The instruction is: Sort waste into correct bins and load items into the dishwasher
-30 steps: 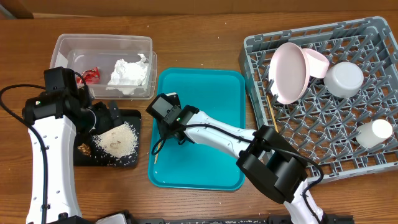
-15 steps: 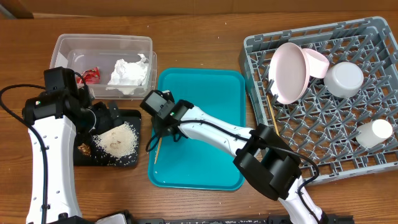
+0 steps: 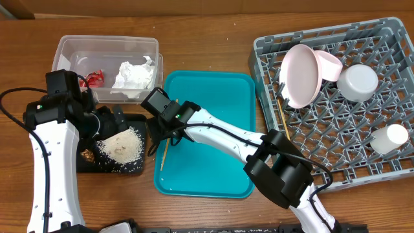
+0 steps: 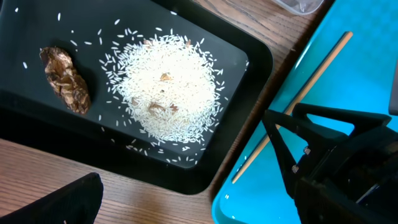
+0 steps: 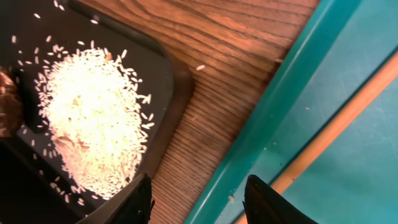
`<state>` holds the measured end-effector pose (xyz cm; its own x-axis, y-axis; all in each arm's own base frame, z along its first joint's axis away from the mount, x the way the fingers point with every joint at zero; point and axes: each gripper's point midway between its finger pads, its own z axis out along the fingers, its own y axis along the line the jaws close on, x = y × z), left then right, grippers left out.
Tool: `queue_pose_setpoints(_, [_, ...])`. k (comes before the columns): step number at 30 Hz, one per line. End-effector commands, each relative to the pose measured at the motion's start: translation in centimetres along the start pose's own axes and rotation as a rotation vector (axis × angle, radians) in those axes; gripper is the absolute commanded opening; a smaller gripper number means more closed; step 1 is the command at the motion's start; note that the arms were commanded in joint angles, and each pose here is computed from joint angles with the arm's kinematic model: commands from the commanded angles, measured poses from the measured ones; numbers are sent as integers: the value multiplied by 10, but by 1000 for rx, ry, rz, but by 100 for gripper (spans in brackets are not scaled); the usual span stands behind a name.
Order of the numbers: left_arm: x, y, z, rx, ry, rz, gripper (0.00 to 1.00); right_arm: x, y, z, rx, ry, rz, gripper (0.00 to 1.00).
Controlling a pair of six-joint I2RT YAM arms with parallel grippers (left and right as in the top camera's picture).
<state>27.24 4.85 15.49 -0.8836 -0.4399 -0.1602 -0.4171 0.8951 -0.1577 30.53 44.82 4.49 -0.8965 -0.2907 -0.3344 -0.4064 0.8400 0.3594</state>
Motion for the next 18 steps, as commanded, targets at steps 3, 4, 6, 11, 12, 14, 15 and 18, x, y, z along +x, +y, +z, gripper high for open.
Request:
queue_pose_setpoints(3, [-3, -1, -4, 2, -16, 13, 100, 14, -7, 11, 15, 31, 19, 50])
queue_pose_setpoints(4, [-3, -1, -4, 2, -16, 13, 100, 16, -8, 11, 17, 34, 20, 50])
queue_pose_setpoints(6, [-3, -1, -4, 2, -16, 13, 100, 18, -9, 12, 21, 40, 24, 50])
queue_pose_setpoints(11, [-3, -1, -4, 2, -16, 13, 100, 19, -10, 13, 22, 41, 41, 51])
queue_pose_setpoints(12, [-3, -1, -4, 2, -16, 13, 100, 19, -10, 13, 21, 42, 44, 51])
queue_pose_setpoints(14, [-3, -1, -4, 2, -16, 13, 100, 20, -9, 14, 13, 46, 43, 51])
queue_pose_setpoints(15, [-3, -1, -4, 2, -16, 13, 100, 21, -8, 14, 5, 50, 44, 47])
queue_pose_setpoints(18, [-3, -1, -4, 2, -16, 13, 100, 22, -8, 14, 5, 54, 69, 17])
